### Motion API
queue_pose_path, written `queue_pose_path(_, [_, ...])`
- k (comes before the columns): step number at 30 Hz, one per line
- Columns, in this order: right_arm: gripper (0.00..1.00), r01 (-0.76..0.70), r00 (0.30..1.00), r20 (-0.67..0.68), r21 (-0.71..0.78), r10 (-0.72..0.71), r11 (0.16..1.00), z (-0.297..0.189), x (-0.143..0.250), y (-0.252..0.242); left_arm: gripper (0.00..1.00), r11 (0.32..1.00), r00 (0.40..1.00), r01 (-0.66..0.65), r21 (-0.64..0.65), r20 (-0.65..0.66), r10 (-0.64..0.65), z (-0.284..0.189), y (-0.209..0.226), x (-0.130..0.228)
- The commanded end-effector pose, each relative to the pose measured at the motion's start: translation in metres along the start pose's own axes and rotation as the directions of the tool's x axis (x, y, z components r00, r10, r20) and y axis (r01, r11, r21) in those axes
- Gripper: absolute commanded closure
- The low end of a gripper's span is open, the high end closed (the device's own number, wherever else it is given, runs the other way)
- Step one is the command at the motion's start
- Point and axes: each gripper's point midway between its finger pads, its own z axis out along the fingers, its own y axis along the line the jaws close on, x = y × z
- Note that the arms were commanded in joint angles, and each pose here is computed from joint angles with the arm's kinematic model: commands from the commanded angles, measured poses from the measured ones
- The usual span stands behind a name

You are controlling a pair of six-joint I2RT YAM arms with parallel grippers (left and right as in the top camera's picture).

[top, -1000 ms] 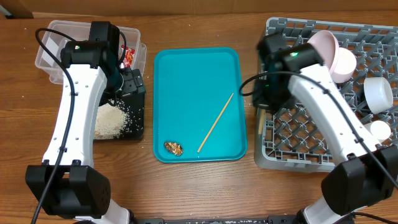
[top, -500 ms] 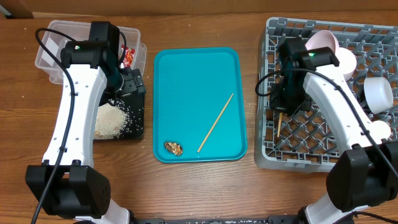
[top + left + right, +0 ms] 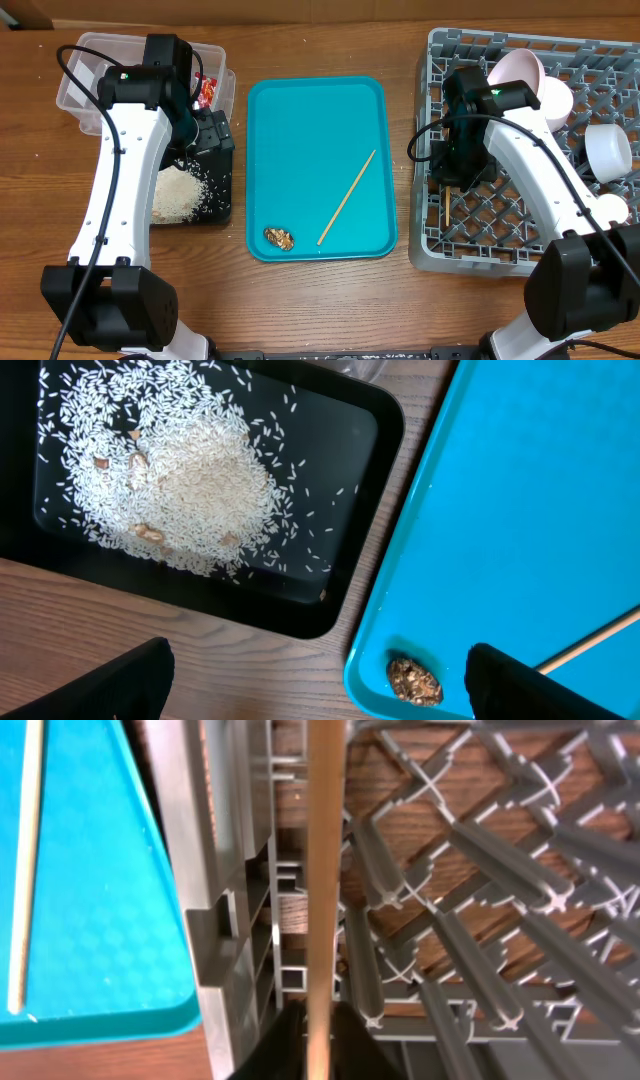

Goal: Sort waste into correct bins and load items into the dishwasher
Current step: 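Lower the chopstick into the rack's side slot and open the right gripper, then reach the right gripper to the second chopstick on the teal tray and grasp it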

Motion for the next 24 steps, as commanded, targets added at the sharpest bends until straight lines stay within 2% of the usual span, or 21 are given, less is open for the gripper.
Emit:
queue_pose_path(1, [0.68, 0.017, 1.000, -0.006, -0.004, -0.017, 1.000, 0.001, 0.002, 0.002, 0.05, 1.000, 0.999, 0.014, 0.018, 0.032, -0.014, -0.010, -0.003, -0.004])
queue_pose_path(7, [0.69, 0.016, 1.000, -0.003, -0.005, -0.016, 1.000, 0.001, 0.001, 0.002, 0.05, 1.000, 0.999, 0.014, 0.019, 0.031, -0.014, -0.010, -0.003, -0.004])
queue_pose_path(9, [0.74, 0.008, 1.000, 0.001, -0.006, -0.008, 1.000, 0.001, 0.000, 0.003, 0.05, 1.000, 0.999, 0.014, 0.018, 0.031, -0.014, -0.010, -0.002, -0.004])
queue_pose_path(12, [0.75, -0.021, 0.999, 0.033, -0.019, 0.022, 1.000, -0.008, -0.007, 0.005, 0.05, 1.000, 0.999, 0.013, 0.018, 0.031, -0.014, -0.010, -0.002, -0.004])
queue_pose_path(15, [0.75, -0.031, 0.994, 0.099, -0.115, 0.042, 0.993, -0.035, -0.021, 0.023, 0.05, 1.000, 0.999, 0.014, 0.018, 0.031, -0.014, -0.010, -0.002, -0.004])
queue_pose_path(17, [0.70, 0.008, 0.986, 0.161, -0.285, 0.039, 0.959, -0.064, -0.036, 0.056, 0.05, 1.000, 0.999, 0.014, 0.019, 0.031, -0.014, -0.010, -0.003, -0.004])
queue_pose_path(19, [0.57, 0.074, 0.978, 0.211, -0.381, 0.009, 0.922, -0.075, -0.044, 0.084, 0.05, 1.000, 0.999, 0.014, 0.019, 0.031, -0.014, -0.010, -0.003, -0.004])
queue_pose_path(21, [0.50, 0.093, 0.973, 0.231, -0.398, 0.002, 0.913, -0.075, -0.048, 0.100, 0.05, 1.000, 0.999, 0.014, 0.019, 0.031, -0.014, -0.010, -0.003, -0.004])
queue_pose_path(24, [0.46, 0.150, 0.970, 0.238, -0.401, -0.055, 0.904, -0.060, -0.044, 0.134, 0.05, 1.000, 0.999, 0.013, 0.018, 0.031, -0.014, -0.010, -0.003, -0.004])
